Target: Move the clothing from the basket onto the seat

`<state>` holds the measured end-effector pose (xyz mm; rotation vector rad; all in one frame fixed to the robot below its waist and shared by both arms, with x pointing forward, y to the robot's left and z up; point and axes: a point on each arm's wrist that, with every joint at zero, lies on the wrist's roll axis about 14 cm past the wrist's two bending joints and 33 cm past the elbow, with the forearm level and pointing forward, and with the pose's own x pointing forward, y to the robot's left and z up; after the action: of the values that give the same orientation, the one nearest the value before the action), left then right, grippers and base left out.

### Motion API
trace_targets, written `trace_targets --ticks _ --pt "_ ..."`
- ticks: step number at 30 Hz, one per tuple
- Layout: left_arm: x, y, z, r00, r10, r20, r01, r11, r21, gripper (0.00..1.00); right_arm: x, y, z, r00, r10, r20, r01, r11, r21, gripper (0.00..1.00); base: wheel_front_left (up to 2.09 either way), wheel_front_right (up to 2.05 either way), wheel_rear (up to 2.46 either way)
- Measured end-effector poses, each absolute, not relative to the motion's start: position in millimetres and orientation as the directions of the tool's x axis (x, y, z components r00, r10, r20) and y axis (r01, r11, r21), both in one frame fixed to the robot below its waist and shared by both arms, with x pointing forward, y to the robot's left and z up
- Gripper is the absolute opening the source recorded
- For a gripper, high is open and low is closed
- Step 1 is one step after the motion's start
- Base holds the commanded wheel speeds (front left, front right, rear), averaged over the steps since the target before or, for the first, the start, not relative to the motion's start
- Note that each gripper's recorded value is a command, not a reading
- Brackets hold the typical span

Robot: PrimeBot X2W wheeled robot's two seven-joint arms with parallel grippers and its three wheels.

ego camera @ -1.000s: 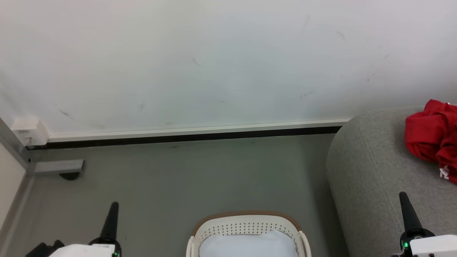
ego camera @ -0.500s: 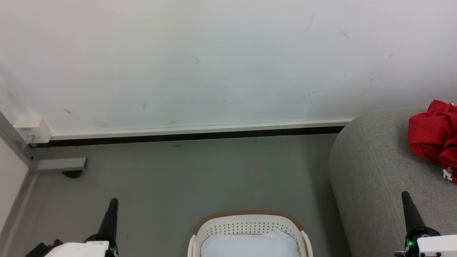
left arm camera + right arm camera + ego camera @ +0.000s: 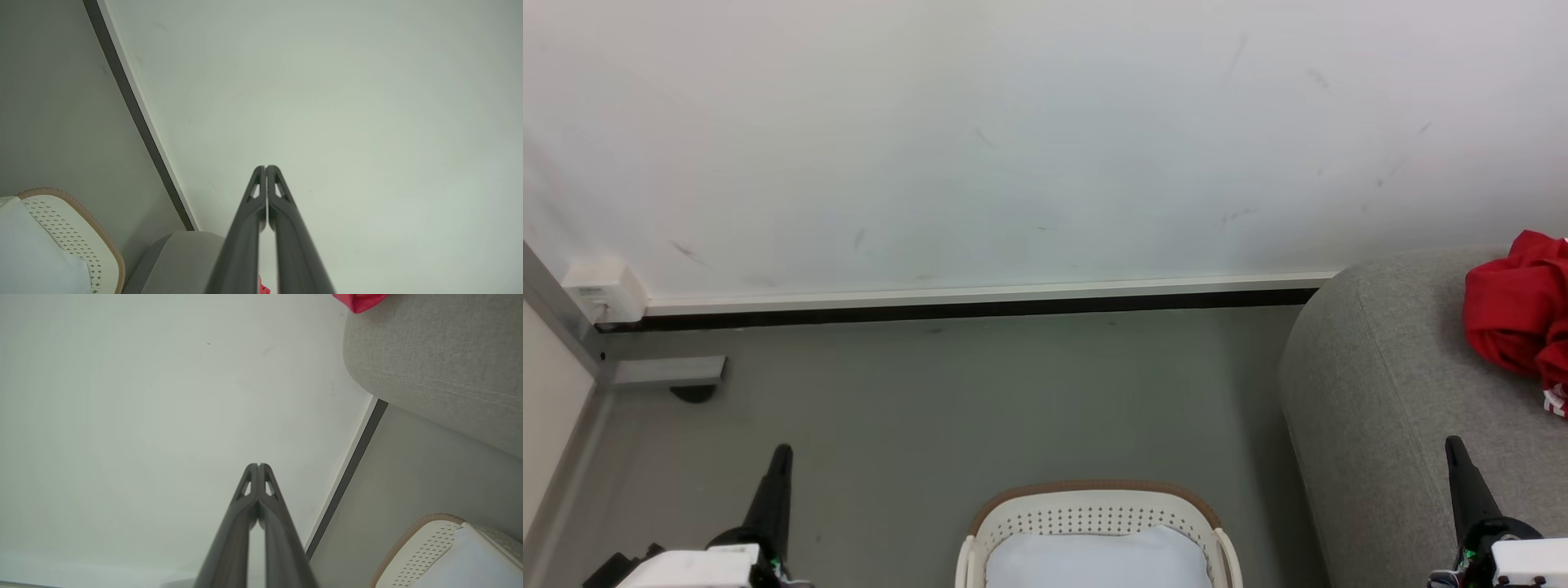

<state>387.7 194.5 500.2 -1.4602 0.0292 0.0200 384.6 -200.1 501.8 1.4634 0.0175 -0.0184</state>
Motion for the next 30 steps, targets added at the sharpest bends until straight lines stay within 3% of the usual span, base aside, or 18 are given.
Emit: trace_targets --ticks 17,30 --pt "389.3 198.6 506.1 1.0 -0.002 -0.007 -0.007 0.001 -1.0 0.0 389.0 -200.3 505.9 1.0 -0.001 -0.005 0.005 -0.001 1.0 0.0 0.0 0.0 0.0" --pt "389.3 198.9 506.3 1.0 -0.001 -0.006 -0.006 -0.001 -1.0 0.0 389.0 -200.0 506.1 1.0 0.001 -0.005 0.005 -0.004 1.0 0.0 0.0 0.0 0.0"
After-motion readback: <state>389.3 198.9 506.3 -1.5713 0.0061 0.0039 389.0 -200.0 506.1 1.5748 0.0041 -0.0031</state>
